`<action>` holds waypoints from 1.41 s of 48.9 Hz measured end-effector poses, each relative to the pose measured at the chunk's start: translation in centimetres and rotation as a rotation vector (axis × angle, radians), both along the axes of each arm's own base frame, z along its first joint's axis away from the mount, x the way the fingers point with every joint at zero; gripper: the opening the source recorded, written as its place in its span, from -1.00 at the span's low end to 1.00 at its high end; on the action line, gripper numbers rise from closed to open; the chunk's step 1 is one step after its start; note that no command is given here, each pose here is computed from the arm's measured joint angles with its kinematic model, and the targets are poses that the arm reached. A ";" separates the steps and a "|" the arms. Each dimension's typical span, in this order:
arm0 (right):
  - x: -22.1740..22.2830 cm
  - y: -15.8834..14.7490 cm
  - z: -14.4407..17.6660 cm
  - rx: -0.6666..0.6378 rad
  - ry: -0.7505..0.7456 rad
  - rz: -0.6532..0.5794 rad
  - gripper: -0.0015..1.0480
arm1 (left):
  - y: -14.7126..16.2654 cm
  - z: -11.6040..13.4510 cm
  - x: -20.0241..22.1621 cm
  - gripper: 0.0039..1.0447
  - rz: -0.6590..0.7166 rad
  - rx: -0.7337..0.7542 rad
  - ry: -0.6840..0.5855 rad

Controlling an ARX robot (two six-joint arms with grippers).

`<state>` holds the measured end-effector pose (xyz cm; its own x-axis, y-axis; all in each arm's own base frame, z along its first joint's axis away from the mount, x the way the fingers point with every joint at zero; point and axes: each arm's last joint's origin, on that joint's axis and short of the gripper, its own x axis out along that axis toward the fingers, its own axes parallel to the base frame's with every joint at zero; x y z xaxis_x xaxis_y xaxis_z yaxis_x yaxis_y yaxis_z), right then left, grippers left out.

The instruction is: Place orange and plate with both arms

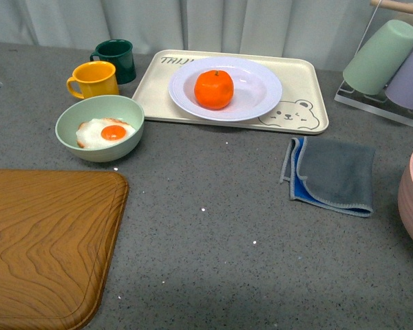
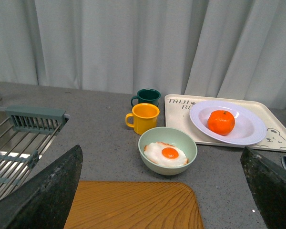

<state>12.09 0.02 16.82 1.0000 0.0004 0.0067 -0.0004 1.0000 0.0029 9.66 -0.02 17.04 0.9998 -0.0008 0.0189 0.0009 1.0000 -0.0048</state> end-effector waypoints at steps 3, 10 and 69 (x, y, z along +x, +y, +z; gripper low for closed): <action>-0.2 0.0 0.0 -0.001 -0.001 0.000 -0.98 | 0.0 0.0 0.0 0.88 0.000 0.000 0.000; -0.6 0.0 0.0 -0.002 -0.002 0.000 -0.98 | 0.0 0.0 0.0 0.88 0.000 0.000 0.000; -2.3 0.0 -0.3 -0.003 0.003 0.003 0.82 | 0.0 0.0 0.0 0.88 0.000 0.000 0.000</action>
<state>9.76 0.02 16.53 1.0000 0.0031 0.0032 -0.0031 1.0000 0.0002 9.66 -0.02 17.03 0.9998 -0.0004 0.0185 0.0005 1.0000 -0.0048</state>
